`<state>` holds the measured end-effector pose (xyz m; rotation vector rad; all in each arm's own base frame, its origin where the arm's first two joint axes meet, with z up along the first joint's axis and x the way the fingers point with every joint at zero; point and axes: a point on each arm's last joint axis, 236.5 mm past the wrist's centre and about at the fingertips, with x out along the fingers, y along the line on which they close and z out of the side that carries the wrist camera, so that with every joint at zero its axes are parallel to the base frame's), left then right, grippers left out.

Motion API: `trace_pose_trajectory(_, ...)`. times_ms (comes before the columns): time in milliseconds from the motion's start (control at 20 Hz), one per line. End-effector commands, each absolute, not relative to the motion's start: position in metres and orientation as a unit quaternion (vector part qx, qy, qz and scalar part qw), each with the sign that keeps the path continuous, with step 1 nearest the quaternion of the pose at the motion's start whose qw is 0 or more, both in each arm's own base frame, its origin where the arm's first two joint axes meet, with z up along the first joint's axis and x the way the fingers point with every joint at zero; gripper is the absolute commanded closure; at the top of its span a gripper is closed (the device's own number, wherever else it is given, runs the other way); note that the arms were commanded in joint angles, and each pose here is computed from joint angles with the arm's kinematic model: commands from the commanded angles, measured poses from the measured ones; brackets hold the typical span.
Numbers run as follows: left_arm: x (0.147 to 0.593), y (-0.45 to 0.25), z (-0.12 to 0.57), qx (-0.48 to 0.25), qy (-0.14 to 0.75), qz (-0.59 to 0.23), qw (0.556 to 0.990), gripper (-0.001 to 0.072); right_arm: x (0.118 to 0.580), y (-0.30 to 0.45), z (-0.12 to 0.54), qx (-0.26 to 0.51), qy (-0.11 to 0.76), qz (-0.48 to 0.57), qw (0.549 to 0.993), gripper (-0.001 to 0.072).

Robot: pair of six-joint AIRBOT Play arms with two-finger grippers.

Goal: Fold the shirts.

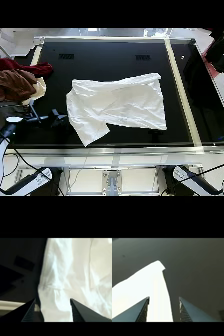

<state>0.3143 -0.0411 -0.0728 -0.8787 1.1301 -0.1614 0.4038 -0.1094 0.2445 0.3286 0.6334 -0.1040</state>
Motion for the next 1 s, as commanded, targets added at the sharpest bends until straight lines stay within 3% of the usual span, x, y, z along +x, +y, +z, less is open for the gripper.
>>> trace_pose_trajectory(0, 0.315, -0.069, -0.095, -0.381, 0.533, -0.067, 0.752, 0.0218, 0.401, -0.101, 0.245, 0.168, 0.312, -0.036, 0.934, 0.0292)
trace_pose_trajectory(250, 0.323, -0.089, -0.111, -0.437, 0.536, -0.070, 0.719, 0.0239, 0.395, -0.097, 0.237, 0.156, 0.335, -0.027, 0.929, 0.0292)
trace_pose_trajectory(350, 0.333, -0.089, -0.108, -0.446, 0.517, -0.074, 0.727, 0.0408, 0.391, -0.094, 0.232, 0.148, 0.348, -0.018, 0.925, 0.0292)
trace_pose_trajectory(450, 0.340, -0.088, -0.104, -0.460, 0.504, -0.069, 0.728, 0.0699, 0.379, -0.084, 0.217, 0.150, 0.386, -0.003, 0.910, 0.0305)
trace_pose_trajectory(700, 0.354, -0.090, -0.084, -0.456, 0.489, -0.091, 0.738, 0.0698, 0.310, -0.052, 0.085, 0.208, 0.513, 0.006, 0.832, 0.0306)
trace_pose_trajectory(850, 0.357, -0.089, -0.074, -0.453, 0.478, -0.096, 0.746, 0.0698, 0.241, -0.011, -0.028, 0.359, 0.560, -0.044, 0.745, 0.0306)
trace_pose_trajectory(950, 0.358, -0.089, -0.072, -0.453, 0.476, -0.097, 0.747, 0.0698, 0.210, 0.030, -0.068, 0.450, 0.583, -0.032, 0.676, 0.0306)
